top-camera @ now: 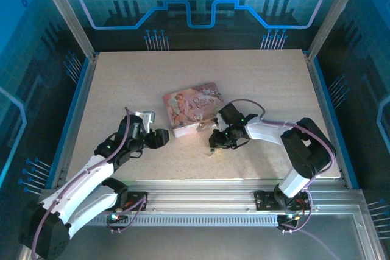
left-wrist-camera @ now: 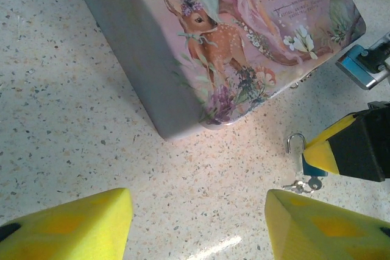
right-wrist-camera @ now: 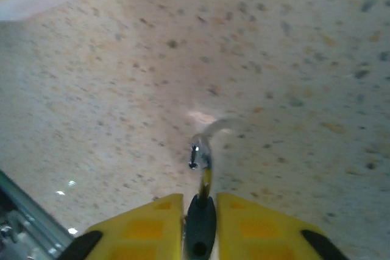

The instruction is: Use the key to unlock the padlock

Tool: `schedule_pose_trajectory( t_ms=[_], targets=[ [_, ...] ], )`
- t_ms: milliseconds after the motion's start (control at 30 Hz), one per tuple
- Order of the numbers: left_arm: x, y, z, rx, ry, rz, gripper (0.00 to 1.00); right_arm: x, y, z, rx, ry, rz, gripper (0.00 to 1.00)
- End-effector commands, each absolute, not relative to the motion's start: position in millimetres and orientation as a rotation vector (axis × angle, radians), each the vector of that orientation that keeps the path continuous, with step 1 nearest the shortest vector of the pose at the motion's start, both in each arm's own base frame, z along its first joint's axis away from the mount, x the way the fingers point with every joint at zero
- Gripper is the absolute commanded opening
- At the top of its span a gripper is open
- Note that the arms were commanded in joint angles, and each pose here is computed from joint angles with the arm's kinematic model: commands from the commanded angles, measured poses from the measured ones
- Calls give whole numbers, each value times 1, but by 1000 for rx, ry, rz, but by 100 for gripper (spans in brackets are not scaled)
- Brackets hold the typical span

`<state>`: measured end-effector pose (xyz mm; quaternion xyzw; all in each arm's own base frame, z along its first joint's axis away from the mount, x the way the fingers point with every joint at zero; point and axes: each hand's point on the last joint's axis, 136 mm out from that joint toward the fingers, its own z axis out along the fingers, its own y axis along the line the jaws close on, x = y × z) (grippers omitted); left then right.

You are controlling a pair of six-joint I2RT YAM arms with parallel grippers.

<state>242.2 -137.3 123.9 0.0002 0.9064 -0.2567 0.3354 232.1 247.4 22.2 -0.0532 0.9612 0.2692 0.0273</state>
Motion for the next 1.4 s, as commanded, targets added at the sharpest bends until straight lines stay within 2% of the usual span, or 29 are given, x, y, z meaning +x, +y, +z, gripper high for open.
schedule_pose_trajectory(
  t_ms=[0, 167, 300, 333, 400, 433, 533, 600, 833, 1100, 1233, 1367],
  targets=[
    [247, -134, 134, -30, 2361, -649, 60, 231, 230, 15, -233, 3024, 701, 30],
    [246, -129, 138, -17, 2361, -610, 61, 234, 219, 26, -262, 2994, 619, 53],
    [249, -119, 147, 15, 2353, -515, 65, 242, 209, 56, -292, 2916, 546, 65],
    [250, -116, 151, 28, 2348, -485, 67, 244, 205, 64, -294, 2894, 526, 67],
    [256, -107, 160, 52, 2328, -398, 74, 251, 192, 85, -289, 2827, 459, 84],
    [260, -103, 164, 60, 2316, -360, 77, 255, 186, 95, -285, 2795, 425, 90],
    [276, -86, 180, 47, 2266, -252, 90, 271, 162, 130, -252, 2663, 312, 100],
    [290, -72, 188, -17, 2237, -227, 99, 284, 143, 154, -203, 2560, 230, 100],
    [332, -18, 179, -258, 2114, -95, 99, 327, 77, 201, -28, 2230, -5, 100],
    [345, -3, 129, -120, 2130, 39, 99, 348, 28, 169, 80, 2059, -118, 100],
    [350, -1, 124, -142, 1995, 20, 99, 353, 8, 152, 173, 2009, -95, 100],
    [353, -2, 123, -129, 1903, 9, 99, 361, 3, 158, 121, 1901, -112, 100]
  ],
)
